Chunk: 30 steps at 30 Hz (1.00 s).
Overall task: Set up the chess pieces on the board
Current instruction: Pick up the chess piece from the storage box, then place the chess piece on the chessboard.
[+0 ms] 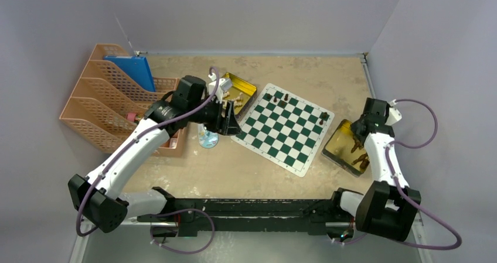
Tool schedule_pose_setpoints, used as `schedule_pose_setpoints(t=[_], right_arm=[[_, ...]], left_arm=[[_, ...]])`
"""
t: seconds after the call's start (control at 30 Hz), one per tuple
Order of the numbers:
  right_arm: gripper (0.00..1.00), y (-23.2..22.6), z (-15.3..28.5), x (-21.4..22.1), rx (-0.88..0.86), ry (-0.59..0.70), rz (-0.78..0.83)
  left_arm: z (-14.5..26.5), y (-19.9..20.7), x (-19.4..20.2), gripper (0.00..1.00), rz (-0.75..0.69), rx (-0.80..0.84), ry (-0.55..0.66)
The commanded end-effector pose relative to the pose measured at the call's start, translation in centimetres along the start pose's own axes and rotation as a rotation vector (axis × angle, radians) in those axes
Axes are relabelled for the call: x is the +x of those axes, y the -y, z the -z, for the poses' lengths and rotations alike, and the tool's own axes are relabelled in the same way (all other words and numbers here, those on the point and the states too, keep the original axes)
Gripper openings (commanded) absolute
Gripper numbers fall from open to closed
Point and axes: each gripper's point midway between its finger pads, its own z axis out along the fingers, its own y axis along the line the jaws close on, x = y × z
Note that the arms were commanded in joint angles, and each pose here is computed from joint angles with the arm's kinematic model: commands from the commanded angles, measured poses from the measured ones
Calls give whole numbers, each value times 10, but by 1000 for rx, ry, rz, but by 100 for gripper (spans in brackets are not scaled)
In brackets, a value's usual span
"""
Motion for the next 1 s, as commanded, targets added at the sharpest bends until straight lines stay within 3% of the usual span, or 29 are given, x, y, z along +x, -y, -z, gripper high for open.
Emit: schedule_pose_setpoints(t=[0.0,0.17,0.27,0.43,0.53,0.77,0.97], right_arm=[[5,-35,34,-12,-162,14,109],[4,-96,84,-1,-436,54,215],[4,-133,117,25,-616,18,306],[5,-176,167,78,-937,-58,471],[5,-190,190,99,-1080,-46,574],[7,-208,242,149,-1333,-44,849],[7,-222,279,176,-1471,-73,875]], left_arm=[[17,24,-51,60,-287,78,242],[18,35,-68,60,-416,122,290],[16,36,-72,60,-406,127,309],[19,52,-94,55,-63,168,376],[13,54,-97,51,124,172,329],[1,49,-93,53,375,173,156],[-12,55,-100,55,510,248,118]])
